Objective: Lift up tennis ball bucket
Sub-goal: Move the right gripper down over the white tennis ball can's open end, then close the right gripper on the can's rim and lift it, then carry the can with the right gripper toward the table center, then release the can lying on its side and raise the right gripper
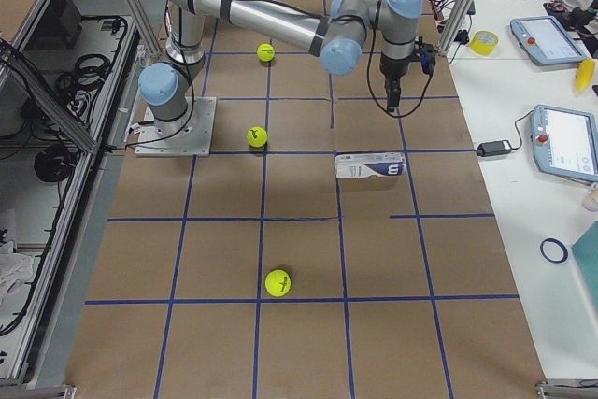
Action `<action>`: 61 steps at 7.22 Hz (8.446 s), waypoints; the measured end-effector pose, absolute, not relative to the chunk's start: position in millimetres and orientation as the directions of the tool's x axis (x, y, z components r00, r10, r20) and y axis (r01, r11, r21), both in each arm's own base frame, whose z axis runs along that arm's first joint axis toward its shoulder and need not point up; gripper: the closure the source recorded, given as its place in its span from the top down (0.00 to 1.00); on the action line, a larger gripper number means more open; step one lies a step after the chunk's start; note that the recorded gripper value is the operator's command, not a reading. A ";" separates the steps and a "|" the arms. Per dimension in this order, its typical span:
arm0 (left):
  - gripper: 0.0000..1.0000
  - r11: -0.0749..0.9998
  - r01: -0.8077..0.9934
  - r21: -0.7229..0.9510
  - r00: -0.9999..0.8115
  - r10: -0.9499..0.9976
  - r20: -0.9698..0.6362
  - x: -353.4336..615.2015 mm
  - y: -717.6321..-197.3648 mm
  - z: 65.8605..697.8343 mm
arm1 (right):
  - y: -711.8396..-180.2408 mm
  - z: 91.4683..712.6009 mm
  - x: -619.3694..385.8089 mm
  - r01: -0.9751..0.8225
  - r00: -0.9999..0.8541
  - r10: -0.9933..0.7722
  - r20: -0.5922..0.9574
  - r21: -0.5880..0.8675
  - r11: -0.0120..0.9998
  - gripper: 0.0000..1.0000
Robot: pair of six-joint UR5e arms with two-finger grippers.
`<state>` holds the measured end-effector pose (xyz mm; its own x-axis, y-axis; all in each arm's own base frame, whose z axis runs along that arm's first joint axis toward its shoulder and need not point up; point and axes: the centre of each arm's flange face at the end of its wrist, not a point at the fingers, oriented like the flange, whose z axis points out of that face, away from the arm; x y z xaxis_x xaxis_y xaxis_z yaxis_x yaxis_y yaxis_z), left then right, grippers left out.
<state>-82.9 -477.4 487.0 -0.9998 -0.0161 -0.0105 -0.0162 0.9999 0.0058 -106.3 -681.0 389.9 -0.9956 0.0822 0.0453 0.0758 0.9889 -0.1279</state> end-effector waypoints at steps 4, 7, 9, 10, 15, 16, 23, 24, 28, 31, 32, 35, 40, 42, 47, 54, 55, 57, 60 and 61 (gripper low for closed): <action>1.00 1.000 -0.016 0.004 -1.000 -0.016 -0.011 -82.9 -476.9 487.7 | -747.4 286.5 -177.9 0.031 -1.000 0.031 -0.003 -0.119 0.992 0.98; 1.00 1.000 -0.016 0.005 -1.000 -0.016 -0.011 -82.9 -476.8 487.6 | -760.3 220.3 -187.3 0.002 -1.000 0.000 -0.025 -0.083 0.997 0.98; 1.00 1.000 -0.016 0.006 -1.000 -0.016 -0.013 -82.7 -476.7 487.2 | -759.2 211.3 -194.5 0.008 -1.000 0.009 0.007 -0.059 0.998 0.98; 1.00 1.000 -0.015 0.006 -1.000 -0.015 -0.013 -82.7 -476.7 487.4 | -760.0 215.5 -196.3 0.011 -1.000 0.012 0.018 -0.063 0.998 0.98; 1.00 1.000 -0.017 -0.001 -1.000 -0.017 -0.010 -82.2 -477.1 489.7 | -764.4 246.1 -198.7 0.041 -0.998 0.043 0.052 -0.036 0.999 0.98; 1.00 1.000 -0.022 -0.011 -1.000 -0.022 -0.006 -80.8 -477.0 493.3 | -763.9 247.8 -194.9 0.035 -0.999 0.036 0.034 -0.034 0.999 0.98; 1.00 0.999 -0.031 -0.022 -0.999 -0.032 -0.018 -75.3 -476.7 498.4 | -748.6 212.2 -193.9 -0.069 -0.997 -0.069 0.028 0.000 0.998 0.97; 1.00 0.999 -0.031 -0.021 -0.999 -0.032 -0.018 -75.3 -476.6 498.1 | -748.7 211.9 -193.6 -0.057 -0.998 -0.057 0.025 -0.003 0.998 0.97; 1.00 0.999 -0.031 -0.020 -0.999 -0.032 -0.022 -75.0 -476.0 498.2 | -745.5 205.8 -197.0 -0.018 -0.999 -0.019 0.041 0.020 1.000 0.89; 1.00 1.000 -0.029 -0.008 -0.995 -0.030 -0.100 -67.9 -474.4 495.9 | -744.3 202.0 -197.1 -0.017 -0.999 -0.018 0.038 0.029 0.999 0.53; 1.00 1.000 -0.028 -0.009 -0.995 -0.029 -0.094 -68.9 -474.7 495.9 | -742.9 204.5 -196.3 -0.018 -0.999 -0.019 0.033 0.037 0.999 0.41; 1.00 0.999 -0.033 -0.018 -0.999 -0.033 -0.012 -78.6 -476.8 496.5 | -723.8 270.4 -175.9 -0.044 -0.999 -0.044 0.003 0.079 0.996 0.19; 1.00 0.999 -0.031 -0.030 -0.999 -0.031 -0.012 -76.4 -477.0 501.8 | -682.3 368.1 78.3 -0.477 -0.878 -0.479 0.001 0.082 0.875 0.14; 1.00 0.999 -0.032 -0.034 -0.999 -0.033 -0.014 -75.5 -477.0 502.9 | -668.2 362.6 184.2 -0.671 -0.741 -0.671 0.032 0.014 0.742 0.15; 1.00 0.998 -0.052 -0.043 -0.998 -0.053 -0.018 -59.4 -476.3 508.9 | -597.4 287.9 397.7 -0.980 -0.200 -0.971 0.128 -0.045 0.196 0.11; 1.00 0.998 -0.048 -0.042 -0.998 -0.049 -0.024 -55.8 -475.2 508.9 | -558.4 227.9 500.4 -0.992 -0.008 -0.943 0.332 -0.123 -0.035 1.00; 1.00 0.998 -0.048 -0.041 -0.999 -0.049 -0.024 -55.8 -475.2 508.8 | -560.4 227.2 496.2 -0.995 -0.015 -0.936 0.351 -0.095 -0.020 1.00; 1.00 0.998 -0.048 -0.041 -0.999 -0.049 -0.024 -55.8 -475.2 508.7 | -566.9 231.7 484.2 -1.000 -0.023 -0.914 0.406 -0.018 0.018 0.99; 1.00 0.998 -0.047 -0.036 -0.999 -0.048 -0.021 -55.9 -476.6 506.3 | -602.2 279.5 427.6 -0.990 -0.126 -0.909 0.397 -0.104 0.092 1.00; 1.00 0.998 -0.048 -0.034 -0.999 -0.049 -0.018 -55.4 -478.5 504.3 | -616.1 301.1 393.9 -0.980 -0.177 -0.919 0.353 -0.145 0.133 1.00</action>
<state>-55.4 -478.5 504.3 -0.9986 -0.0488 -0.0183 -0.0482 0.9983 -0.0338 393.9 -616.1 301.1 -0.1769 -0.9188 0.3528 -0.9805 0.1332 -0.1448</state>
